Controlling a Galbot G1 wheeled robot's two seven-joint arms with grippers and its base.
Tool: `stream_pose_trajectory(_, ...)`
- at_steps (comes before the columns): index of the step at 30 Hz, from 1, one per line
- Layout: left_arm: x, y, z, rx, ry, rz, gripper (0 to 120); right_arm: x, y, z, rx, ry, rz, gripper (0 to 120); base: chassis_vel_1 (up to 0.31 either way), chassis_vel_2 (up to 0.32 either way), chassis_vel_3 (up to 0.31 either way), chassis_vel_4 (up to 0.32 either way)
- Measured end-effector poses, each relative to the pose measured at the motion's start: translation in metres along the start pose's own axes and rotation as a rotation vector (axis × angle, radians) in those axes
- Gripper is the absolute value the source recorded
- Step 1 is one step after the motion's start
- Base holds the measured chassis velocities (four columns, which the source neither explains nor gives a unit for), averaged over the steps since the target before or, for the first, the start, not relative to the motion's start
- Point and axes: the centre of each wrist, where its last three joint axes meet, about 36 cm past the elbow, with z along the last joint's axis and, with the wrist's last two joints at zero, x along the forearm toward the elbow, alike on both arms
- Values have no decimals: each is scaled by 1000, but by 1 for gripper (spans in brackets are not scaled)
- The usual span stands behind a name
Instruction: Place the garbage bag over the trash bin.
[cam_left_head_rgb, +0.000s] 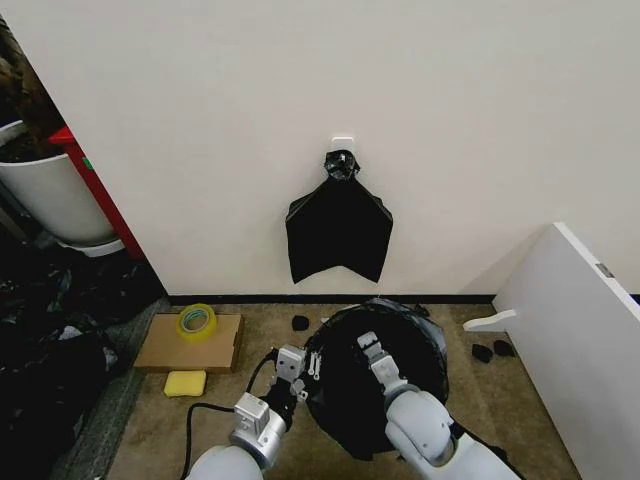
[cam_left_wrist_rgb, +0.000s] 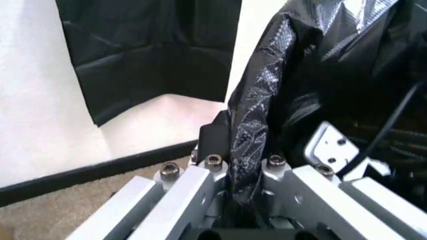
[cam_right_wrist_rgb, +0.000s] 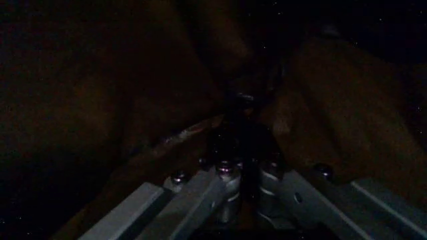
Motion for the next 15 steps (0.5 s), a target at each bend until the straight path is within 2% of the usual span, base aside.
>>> stream_pose_trajectory(7,2,0,6,-43,-11,0,0,-3,6,-12,-11,-29,-17,0,0,0,0,0)
stream_pose_trajectory(15,2,1,13,-88,-25,6,0,-10,3,-4,0,11,7,0,0,0,0,0)
